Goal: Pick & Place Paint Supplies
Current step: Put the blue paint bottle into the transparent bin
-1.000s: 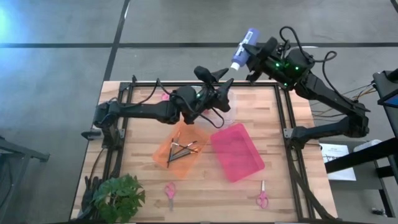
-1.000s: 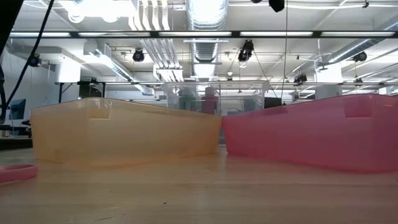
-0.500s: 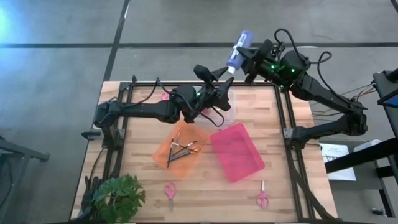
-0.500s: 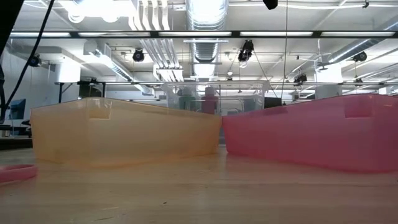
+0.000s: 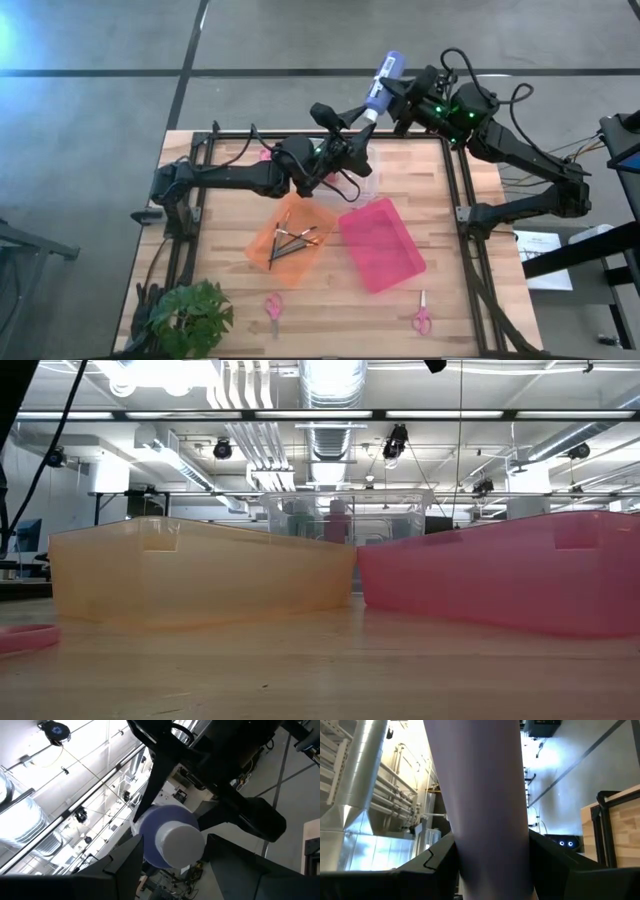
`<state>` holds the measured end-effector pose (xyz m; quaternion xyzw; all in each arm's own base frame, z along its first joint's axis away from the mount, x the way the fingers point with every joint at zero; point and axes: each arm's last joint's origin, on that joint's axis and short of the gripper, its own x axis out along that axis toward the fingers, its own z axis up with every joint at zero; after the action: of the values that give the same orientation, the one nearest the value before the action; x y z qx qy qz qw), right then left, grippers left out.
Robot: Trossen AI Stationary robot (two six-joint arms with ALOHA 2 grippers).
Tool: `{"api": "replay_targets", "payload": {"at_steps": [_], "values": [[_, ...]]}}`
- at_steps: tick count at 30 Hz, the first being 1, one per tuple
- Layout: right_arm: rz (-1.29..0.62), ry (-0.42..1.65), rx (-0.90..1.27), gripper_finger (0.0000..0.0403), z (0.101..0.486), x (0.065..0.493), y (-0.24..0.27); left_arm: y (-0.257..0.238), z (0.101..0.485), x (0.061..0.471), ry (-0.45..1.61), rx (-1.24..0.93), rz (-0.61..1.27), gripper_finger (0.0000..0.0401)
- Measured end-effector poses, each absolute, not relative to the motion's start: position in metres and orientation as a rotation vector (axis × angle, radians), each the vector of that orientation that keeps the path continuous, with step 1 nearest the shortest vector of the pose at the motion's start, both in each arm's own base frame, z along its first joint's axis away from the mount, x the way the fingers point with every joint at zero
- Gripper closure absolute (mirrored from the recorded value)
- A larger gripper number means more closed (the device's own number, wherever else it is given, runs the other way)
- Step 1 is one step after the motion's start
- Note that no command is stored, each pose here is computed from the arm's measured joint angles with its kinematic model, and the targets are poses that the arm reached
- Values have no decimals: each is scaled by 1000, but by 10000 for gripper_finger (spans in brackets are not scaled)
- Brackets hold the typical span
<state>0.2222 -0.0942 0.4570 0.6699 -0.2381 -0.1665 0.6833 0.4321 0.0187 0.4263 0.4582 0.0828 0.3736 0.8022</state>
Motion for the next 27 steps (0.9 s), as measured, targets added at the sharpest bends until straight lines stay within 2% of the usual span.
{"api": "replay_targets", "payload": {"at_steps": [5,12,15,27], "values": [[-374,-534,1502,216,457,222,-94,20,427,432,174,979,803,185],[-371,-538,1505,216,457,222,-94,23,426,432,151,951,785,257],[-375,-540,1503,216,457,222,-95,24,426,433,146,948,782,275],[-381,-526,1481,216,455,223,-95,25,428,432,135,935,799,279]]}}
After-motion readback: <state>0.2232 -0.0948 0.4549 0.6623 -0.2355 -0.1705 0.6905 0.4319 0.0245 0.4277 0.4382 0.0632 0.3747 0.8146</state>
